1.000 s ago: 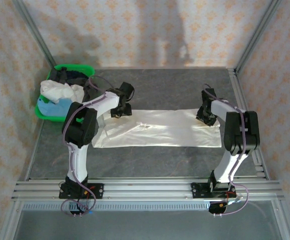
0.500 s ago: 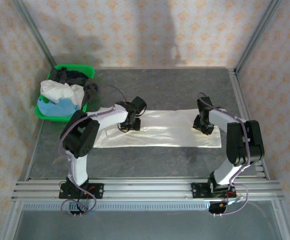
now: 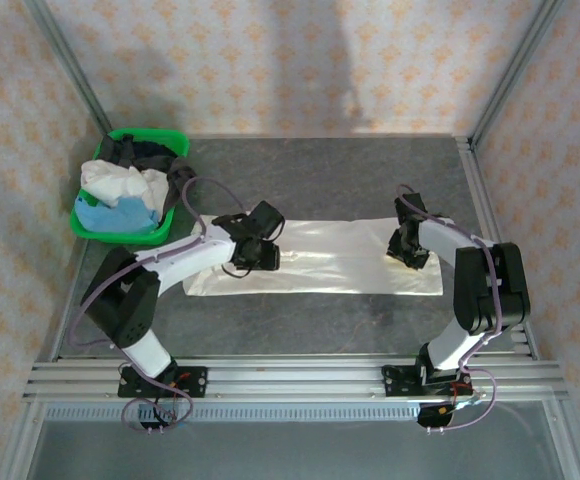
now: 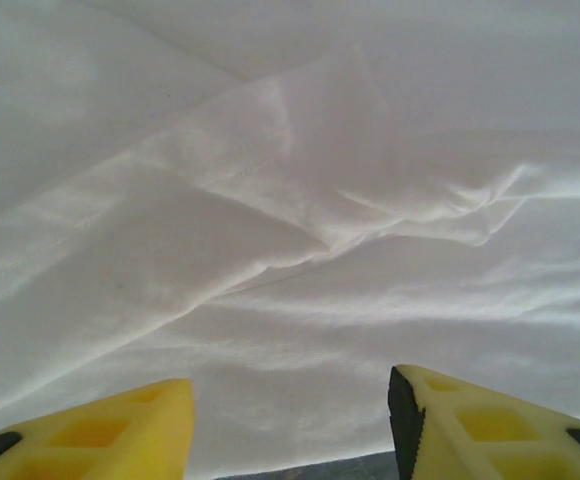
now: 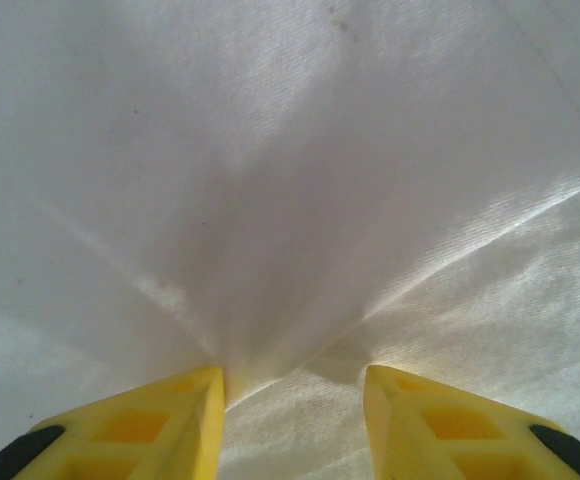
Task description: Fold and stack the t-shirts
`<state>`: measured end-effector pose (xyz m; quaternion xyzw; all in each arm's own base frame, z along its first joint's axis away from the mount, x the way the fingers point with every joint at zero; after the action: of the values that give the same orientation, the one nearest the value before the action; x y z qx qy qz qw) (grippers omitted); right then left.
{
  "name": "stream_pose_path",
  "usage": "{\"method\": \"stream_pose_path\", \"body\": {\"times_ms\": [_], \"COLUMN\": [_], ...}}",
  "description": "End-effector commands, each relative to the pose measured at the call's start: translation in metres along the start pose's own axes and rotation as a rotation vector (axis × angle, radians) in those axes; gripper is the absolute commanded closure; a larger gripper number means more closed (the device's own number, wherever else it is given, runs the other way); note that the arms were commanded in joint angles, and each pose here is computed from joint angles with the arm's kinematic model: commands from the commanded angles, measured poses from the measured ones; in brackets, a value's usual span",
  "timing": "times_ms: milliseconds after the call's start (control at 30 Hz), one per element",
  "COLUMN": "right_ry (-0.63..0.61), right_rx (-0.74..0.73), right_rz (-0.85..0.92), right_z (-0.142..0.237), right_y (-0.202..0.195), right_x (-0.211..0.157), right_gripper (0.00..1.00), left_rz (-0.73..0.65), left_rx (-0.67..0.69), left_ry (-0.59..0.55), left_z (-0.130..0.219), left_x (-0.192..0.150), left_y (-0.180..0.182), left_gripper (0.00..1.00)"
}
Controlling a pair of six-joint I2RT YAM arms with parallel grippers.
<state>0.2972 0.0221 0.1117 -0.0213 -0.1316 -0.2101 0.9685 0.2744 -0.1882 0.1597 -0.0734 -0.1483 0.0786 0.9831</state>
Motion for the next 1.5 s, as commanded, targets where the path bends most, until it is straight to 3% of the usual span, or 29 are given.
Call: {"method": "stream_pose_path", "body": {"times_ms": [0,200,400,467,533,700,900,1133,1267,1367,1467], "right_ry": [-0.02,-0.021,-0.037,-0.043,-0.048,-0.046,-0.037,-0.028,-0.026,-0.025,-0.038], "right_rx": [-0.016,-0.008,-0.01,-0.007,-0.001,-0.003,-0.014,-0.003,0.008,0.024,0.046], "right_rz": [-0.004,-0.004,-0.002,-0.001,0.001,0.002,0.006,0.009,0.012,0.014,0.023], "right_z": [0.005,0.007,0.015,0.018,0.019,0.018,0.013,0.011,0.013,0.017,0.025], "right_y": [-0.004,-0.004,-0.006,-0.006,-0.006,-0.006,-0.007,-0.005,-0.003,-0.002,0.003], "right_x": [0.001,0.0,-0.001,0.0,0.0,-0.001,-0.002,-0.001,0.0,0.001,0.002], "right_gripper": [0.59,0.59,0.59,0.59,0.59,0.59,0.59,0.59,0.59,0.59,0.59], "left_rz": [-0.019,-0.063,-0.086,-0.08,-0.067,-0.05,-0.005,0.061,0.098,0.117,0.116], "left_rx": [0.013,0.122,0.12,0.112,0.098,0.099,0.137,0.116,0.077,0.048,0.036], "left_ry": [-0.046,-0.013,0.087,0.092,0.084,0.051,0.012,-0.001,0.024,0.039,0.027], "left_z": [0.012,-0.02,-0.053,-0.053,-0.049,-0.034,-0.012,0.003,0.002,0.002,0.009], "left_x": [0.018,0.065,0.066,0.064,0.062,0.053,0.033,-0.004,-0.027,-0.041,-0.044], "left_y": [-0.006,-0.005,-0.011,-0.011,-0.01,-0.011,-0.01,-0.013,-0.014,-0.012,-0.009], "left_gripper": [0.42,0.41,0.48,0.56,0.72,0.9,0.95,0.9,0.78,0.56,0.5]}}
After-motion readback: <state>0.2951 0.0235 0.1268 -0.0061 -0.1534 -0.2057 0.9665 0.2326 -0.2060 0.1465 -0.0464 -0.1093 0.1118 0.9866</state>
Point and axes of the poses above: each hand's point on the last joint's axis, 136 mm out from that joint toward the fingers, its own z axis back along the fingers, its own y axis along the line the jaws close on, x = y × z, the point moved 9 cm from there along z, back along the fingers, and after that the axes turned 7 degrees about z, right-handed, at the moved point
